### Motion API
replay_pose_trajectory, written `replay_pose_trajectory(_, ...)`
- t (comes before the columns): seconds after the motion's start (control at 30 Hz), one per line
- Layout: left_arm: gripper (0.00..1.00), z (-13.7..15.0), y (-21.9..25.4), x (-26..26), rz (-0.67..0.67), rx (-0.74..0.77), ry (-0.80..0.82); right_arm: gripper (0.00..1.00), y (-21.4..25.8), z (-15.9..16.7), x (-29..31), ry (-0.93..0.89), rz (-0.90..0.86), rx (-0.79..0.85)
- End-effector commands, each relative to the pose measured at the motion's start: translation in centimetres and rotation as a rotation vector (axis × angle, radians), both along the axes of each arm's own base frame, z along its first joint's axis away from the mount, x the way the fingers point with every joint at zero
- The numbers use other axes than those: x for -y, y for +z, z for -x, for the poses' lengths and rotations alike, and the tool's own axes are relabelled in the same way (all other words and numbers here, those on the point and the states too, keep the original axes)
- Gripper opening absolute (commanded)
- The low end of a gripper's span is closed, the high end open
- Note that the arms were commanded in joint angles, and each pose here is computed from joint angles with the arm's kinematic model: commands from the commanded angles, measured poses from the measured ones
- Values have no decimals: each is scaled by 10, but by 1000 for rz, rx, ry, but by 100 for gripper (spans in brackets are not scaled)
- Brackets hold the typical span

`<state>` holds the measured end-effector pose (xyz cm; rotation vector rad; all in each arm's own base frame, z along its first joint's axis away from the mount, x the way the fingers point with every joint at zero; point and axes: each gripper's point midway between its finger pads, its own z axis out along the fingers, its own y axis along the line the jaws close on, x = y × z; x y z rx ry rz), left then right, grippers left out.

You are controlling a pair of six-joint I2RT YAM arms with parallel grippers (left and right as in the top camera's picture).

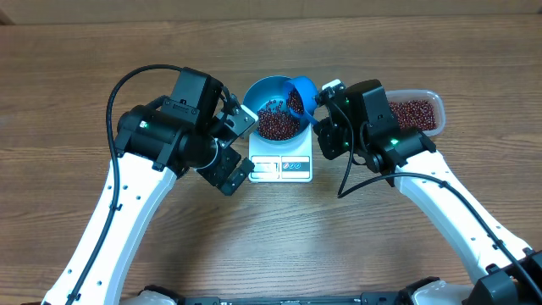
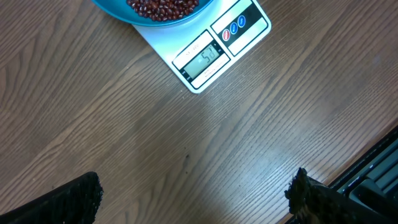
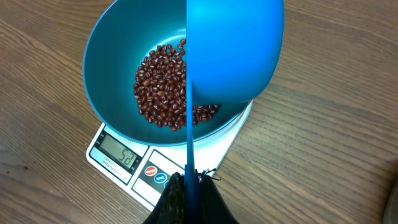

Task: Scoop item into bowl and weigh 150g on scale
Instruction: 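Tilt the scoop with the right gripper, pouring beans into the bowl, then move the empty scoop with the right gripper back to the bean tub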

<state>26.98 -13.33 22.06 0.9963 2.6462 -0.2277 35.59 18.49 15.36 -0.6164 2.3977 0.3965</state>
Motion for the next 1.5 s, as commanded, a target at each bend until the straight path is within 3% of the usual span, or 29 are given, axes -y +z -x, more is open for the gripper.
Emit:
replay_pose_trajectory(0.0, 100, 2, 3, 1, 13, 11, -21, 4, 15, -8, -4, 26, 2, 57)
replay_pose_trajectory(1.47, 100, 2, 3, 1, 13, 11, -21, 4, 13, 1, -19, 173, 148, 146)
